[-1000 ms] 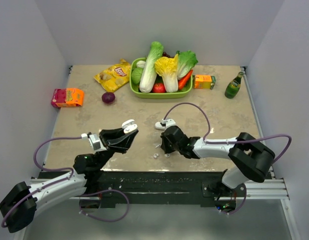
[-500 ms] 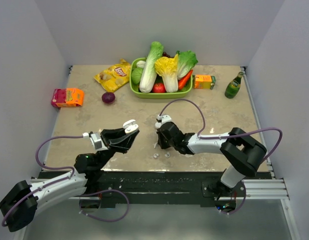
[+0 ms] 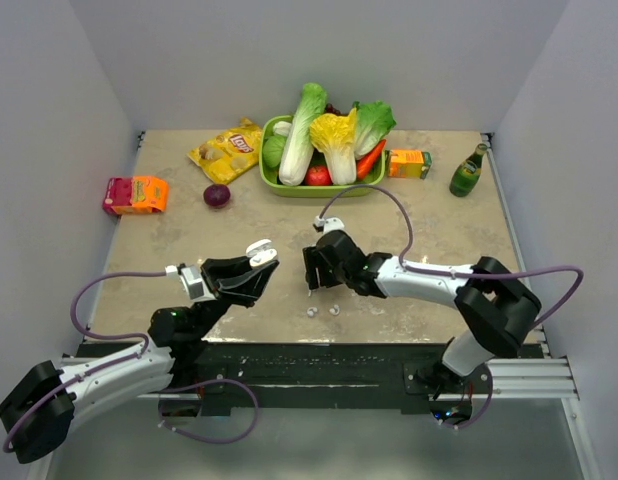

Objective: Insert the wireless bluetooth earbuds into the charging case
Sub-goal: Pick up the earbud from the center of the board.

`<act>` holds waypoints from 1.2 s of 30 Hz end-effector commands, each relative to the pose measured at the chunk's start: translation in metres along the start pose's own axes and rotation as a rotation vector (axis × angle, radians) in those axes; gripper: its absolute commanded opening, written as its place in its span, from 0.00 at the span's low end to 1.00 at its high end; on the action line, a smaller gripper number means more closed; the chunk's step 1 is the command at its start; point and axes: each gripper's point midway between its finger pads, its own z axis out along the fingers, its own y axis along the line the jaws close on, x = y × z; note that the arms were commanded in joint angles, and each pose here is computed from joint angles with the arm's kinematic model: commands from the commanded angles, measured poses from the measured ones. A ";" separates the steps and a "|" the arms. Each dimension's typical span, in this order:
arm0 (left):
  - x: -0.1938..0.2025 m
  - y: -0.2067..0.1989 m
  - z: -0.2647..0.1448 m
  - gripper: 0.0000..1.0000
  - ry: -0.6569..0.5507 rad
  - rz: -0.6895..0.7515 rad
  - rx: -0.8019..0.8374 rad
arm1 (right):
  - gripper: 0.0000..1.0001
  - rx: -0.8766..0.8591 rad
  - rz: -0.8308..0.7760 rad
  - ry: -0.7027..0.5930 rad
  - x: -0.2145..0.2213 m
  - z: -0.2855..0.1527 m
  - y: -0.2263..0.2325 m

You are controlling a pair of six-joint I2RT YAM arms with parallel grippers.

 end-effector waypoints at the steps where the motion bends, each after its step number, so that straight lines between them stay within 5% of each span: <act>1: 0.015 0.005 -0.026 0.00 0.010 -0.011 -0.015 | 0.68 0.034 0.041 0.044 -0.012 -0.002 0.013; 21: 0.019 0.011 -0.025 0.00 0.027 -0.044 -0.069 | 0.61 0.181 0.028 0.190 0.016 0.025 0.015; 27: 0.020 0.012 -0.027 0.00 0.032 -0.046 -0.083 | 0.52 0.225 0.003 0.248 0.032 0.023 0.008; 36: 0.021 0.009 -0.027 0.00 0.036 -0.056 -0.076 | 0.54 0.263 -0.056 0.334 0.044 0.014 0.006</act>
